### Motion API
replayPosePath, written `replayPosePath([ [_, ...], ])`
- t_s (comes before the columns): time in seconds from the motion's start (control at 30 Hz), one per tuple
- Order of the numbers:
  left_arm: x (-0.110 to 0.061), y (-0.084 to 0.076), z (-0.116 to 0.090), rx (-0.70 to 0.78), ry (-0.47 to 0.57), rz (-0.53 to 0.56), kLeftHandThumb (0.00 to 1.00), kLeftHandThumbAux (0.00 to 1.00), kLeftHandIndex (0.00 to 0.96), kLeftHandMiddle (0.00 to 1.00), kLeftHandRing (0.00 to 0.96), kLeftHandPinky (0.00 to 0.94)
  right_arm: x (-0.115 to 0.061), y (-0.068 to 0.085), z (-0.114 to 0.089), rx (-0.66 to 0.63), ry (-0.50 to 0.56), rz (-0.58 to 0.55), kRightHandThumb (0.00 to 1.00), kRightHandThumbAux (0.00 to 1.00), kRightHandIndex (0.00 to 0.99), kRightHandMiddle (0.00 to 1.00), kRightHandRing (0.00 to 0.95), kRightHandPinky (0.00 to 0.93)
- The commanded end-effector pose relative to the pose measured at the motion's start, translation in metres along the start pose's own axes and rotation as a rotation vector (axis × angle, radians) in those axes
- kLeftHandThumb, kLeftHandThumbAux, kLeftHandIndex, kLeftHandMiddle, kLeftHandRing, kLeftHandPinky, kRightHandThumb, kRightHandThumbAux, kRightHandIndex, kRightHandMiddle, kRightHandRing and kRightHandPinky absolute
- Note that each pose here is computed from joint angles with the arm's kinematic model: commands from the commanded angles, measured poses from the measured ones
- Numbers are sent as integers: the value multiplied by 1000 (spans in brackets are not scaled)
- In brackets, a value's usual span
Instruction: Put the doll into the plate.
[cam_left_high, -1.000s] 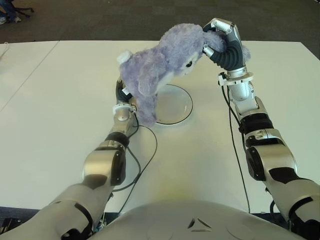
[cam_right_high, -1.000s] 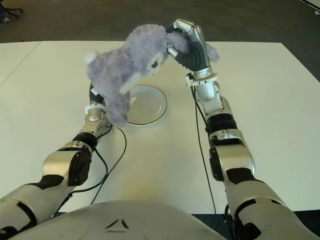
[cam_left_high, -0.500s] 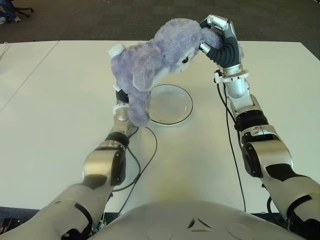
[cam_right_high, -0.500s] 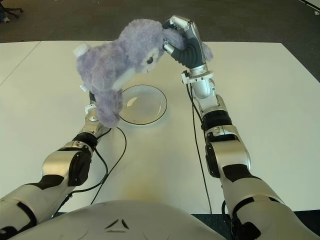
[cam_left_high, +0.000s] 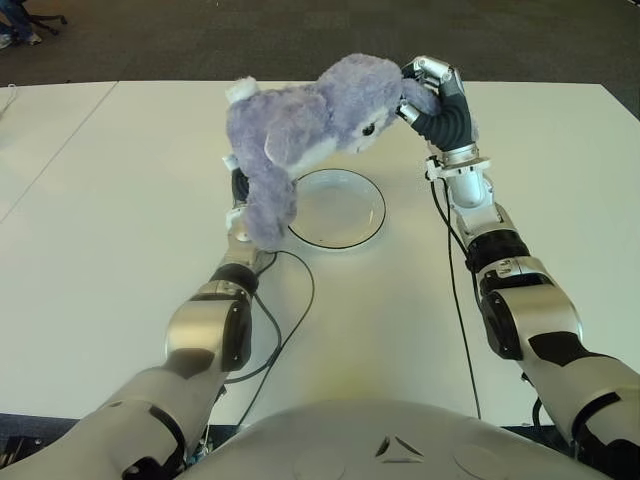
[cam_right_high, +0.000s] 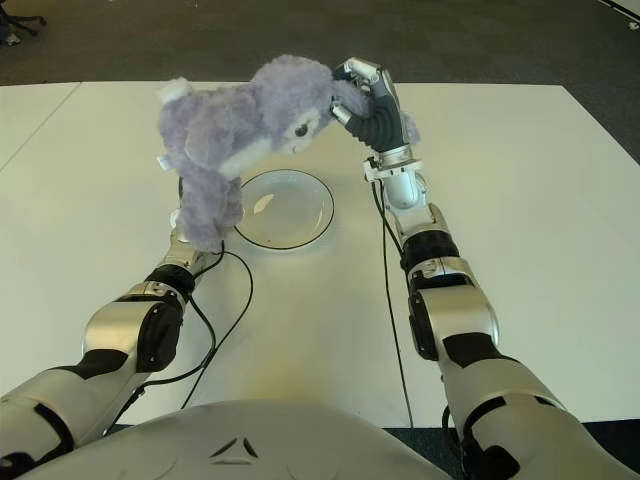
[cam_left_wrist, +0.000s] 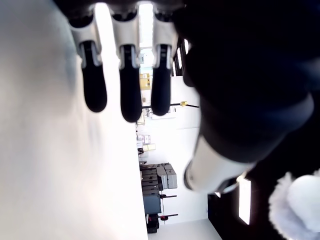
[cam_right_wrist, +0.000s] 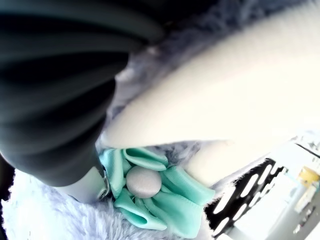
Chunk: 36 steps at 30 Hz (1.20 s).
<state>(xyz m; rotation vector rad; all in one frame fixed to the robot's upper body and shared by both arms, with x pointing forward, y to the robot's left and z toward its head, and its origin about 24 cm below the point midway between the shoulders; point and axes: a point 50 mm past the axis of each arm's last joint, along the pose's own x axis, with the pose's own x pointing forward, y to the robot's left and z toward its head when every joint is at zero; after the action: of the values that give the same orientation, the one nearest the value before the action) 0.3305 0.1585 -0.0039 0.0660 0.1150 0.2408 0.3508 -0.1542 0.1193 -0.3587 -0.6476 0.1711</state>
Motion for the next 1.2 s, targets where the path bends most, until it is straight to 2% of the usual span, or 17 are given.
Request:
replayPosePath([
  [0.03, -63, 9, -94, 64, 415, 15, 162, 895, 224, 339, 366, 379, -35, 14, -34, 177, 251, 32, 692, 723, 437, 865, 875, 847],
  [0.13, -63, 8, -93, 67, 415, 13, 166, 901, 231, 342, 370, 401, -48, 16, -45, 257, 354, 55, 694, 722, 437, 862, 873, 844],
  [0.27, -64, 7, -94, 66, 417, 7, 168, 902, 240, 346, 373, 400, -70, 21, -57, 298, 462, 106, 695, 721, 438, 861, 872, 846],
  [0.5, -64, 7, -94, 59, 416, 8, 178, 891, 235, 336, 367, 382, -99, 27, -64, 272, 544, 210, 694, 723, 437, 865, 875, 847],
  [0.63, -64, 6, -94, 54, 418, 4, 187, 904, 229, 346, 371, 385, -118, 28, -69, 213, 616, 293, 691, 724, 437, 864, 872, 837],
  [0.77, -64, 5, -93, 47, 416, 3, 193, 911, 234, 349, 372, 384, -123, 28, -71, 170, 658, 314, 689, 724, 437, 859, 865, 843],
  [0.9, -64, 4, -93, 47, 411, 0, 179, 897, 229, 341, 370, 384, -120, 31, -68, 98, 689, 315, 689, 723, 437, 863, 871, 871],
  [1.2, -64, 2, -93, 50, 411, -3, 170, 897, 230, 338, 368, 387, -126, 33, -71, -1, 764, 326, 688, 723, 437, 862, 867, 861],
])
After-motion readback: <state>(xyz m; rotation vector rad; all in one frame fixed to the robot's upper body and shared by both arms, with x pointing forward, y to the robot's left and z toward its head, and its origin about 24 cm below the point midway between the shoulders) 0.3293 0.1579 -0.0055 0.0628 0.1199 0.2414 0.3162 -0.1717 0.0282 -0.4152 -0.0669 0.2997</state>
